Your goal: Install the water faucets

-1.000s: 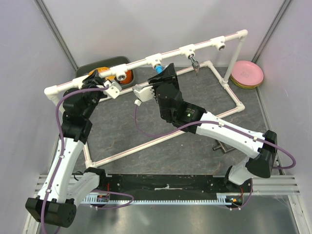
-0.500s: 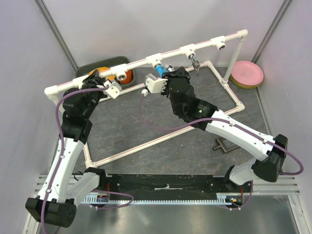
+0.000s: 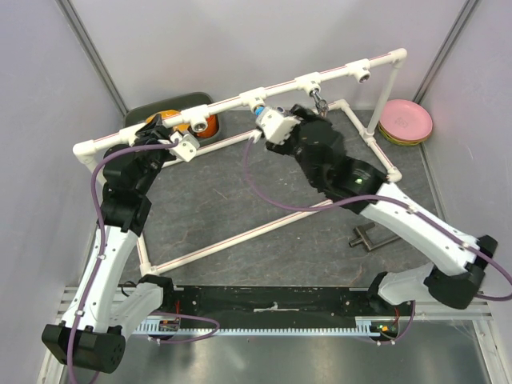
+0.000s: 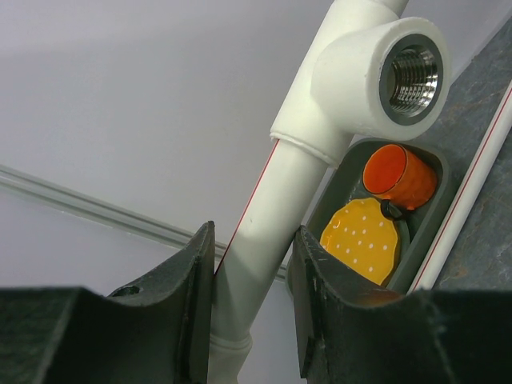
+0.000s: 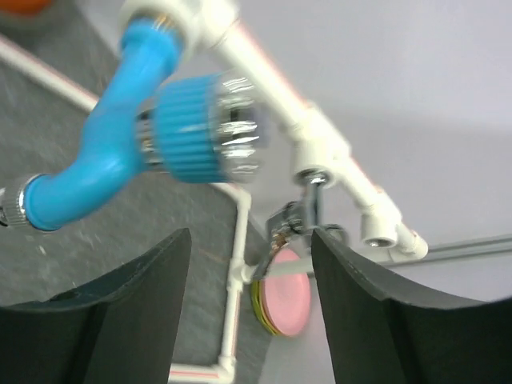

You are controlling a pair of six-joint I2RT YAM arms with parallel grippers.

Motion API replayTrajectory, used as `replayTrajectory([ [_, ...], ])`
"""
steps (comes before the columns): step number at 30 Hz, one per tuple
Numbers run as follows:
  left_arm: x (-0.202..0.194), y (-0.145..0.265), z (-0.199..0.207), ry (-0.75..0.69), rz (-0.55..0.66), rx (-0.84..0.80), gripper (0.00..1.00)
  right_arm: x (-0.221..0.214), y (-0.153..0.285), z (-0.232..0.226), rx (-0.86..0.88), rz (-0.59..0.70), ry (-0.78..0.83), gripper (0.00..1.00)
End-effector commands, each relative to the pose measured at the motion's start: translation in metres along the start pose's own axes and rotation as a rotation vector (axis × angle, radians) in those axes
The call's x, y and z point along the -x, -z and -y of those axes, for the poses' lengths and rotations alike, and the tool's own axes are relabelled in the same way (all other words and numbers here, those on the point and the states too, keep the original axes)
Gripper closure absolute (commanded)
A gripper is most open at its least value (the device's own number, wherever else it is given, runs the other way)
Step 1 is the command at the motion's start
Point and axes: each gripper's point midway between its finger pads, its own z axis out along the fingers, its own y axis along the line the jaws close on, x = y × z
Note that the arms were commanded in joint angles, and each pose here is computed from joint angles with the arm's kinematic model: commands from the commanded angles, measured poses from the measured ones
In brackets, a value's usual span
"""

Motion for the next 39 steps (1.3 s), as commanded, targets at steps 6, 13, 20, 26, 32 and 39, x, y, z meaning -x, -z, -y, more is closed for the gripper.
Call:
replayTrajectory([
  [6,-0.030,0.000,0.018,0.156,-0.115,-0.020,0.98,0.088,0.063,0.084,0.002,0.387,-0.733,0.17],
  [13,-0.030,0.001,0.018,0.156,-0.113,-0.020,0.98,0.109,0.032,0.073,-0.002,0.424,-1.069,0.21],
  [20,-0.030,0.000,0.018,0.156,-0.115,-0.020,0.98,0.112,0.001,0.037,0.046,0.395,-1.226,0.22],
  [26,-0.030,0.000,0.018,0.156,-0.115,-0.020,0.98,0.078,-0.016,0.030,-0.074,0.334,-1.278,0.23],
  [32,-0.031,0.000,0.018,0.156,-0.116,-0.021,0.98,0.061,-0.016,0.033,-0.111,0.320,-1.289,0.25],
  [39,-0.031,0.000,0.018,0.156,-0.116,-0.021,0.98,0.057,-0.023,0.016,-0.044,0.310,-1.361,0.45],
])
